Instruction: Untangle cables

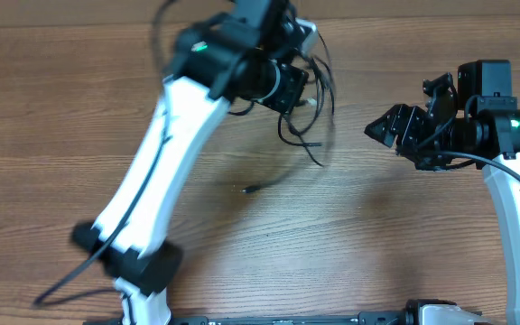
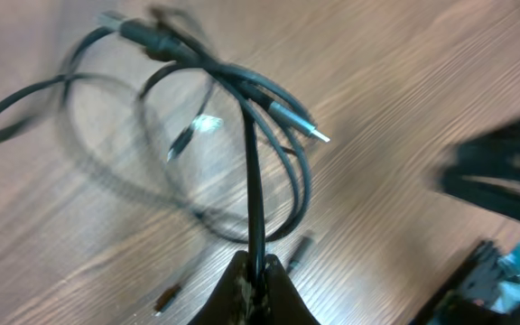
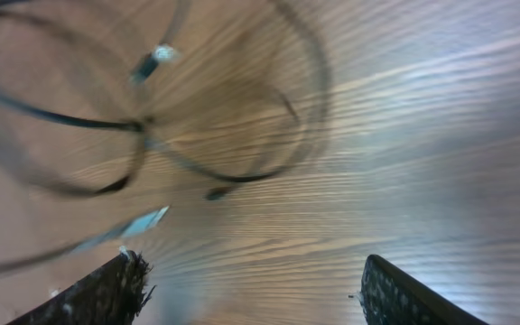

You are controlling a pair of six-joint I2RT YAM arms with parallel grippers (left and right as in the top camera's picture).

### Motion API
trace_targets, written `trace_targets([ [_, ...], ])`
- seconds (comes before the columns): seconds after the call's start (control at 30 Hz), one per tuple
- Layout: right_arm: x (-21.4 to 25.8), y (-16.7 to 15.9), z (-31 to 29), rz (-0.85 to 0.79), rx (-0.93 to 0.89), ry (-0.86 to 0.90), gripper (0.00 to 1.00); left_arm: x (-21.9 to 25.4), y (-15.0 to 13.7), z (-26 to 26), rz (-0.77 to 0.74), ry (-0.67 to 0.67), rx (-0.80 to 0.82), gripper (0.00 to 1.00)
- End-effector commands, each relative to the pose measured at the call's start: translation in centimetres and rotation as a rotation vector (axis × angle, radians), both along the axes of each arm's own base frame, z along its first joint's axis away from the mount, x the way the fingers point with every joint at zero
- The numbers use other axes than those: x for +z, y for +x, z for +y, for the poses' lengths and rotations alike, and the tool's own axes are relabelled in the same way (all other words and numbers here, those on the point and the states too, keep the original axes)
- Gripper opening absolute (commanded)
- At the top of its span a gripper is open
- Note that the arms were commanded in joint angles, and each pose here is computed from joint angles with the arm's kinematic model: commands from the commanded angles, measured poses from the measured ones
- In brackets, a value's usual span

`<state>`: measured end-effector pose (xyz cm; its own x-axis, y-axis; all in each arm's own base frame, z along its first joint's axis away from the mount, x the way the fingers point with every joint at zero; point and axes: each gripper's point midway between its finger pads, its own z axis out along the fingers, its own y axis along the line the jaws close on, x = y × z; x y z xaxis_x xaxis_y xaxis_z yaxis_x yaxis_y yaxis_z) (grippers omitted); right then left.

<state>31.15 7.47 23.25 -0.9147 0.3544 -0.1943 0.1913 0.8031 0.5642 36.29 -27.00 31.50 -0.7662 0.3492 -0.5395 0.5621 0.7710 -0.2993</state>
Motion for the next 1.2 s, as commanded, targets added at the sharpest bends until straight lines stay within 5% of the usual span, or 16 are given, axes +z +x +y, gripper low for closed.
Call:
trace_targets([
  [0.0,2.1,0.3,1.9,-0.059,0.062,0.108,0.74,2.5,-1.1,0.4,-0.019,-0.063,0.016,0.04],
  [0.47,5.2,0.3,7.7,-0.203,0.279,0.254,0.66,7.6,-3.0,2.3,0.078,-0.349,-0.014,0.04],
  [1.17,-2.1,5.2,8.8,-0.112,0.076,-0.077,0.5,12.0,-6.0,2.0,0.215,-0.649,-0.212,0.04],
])
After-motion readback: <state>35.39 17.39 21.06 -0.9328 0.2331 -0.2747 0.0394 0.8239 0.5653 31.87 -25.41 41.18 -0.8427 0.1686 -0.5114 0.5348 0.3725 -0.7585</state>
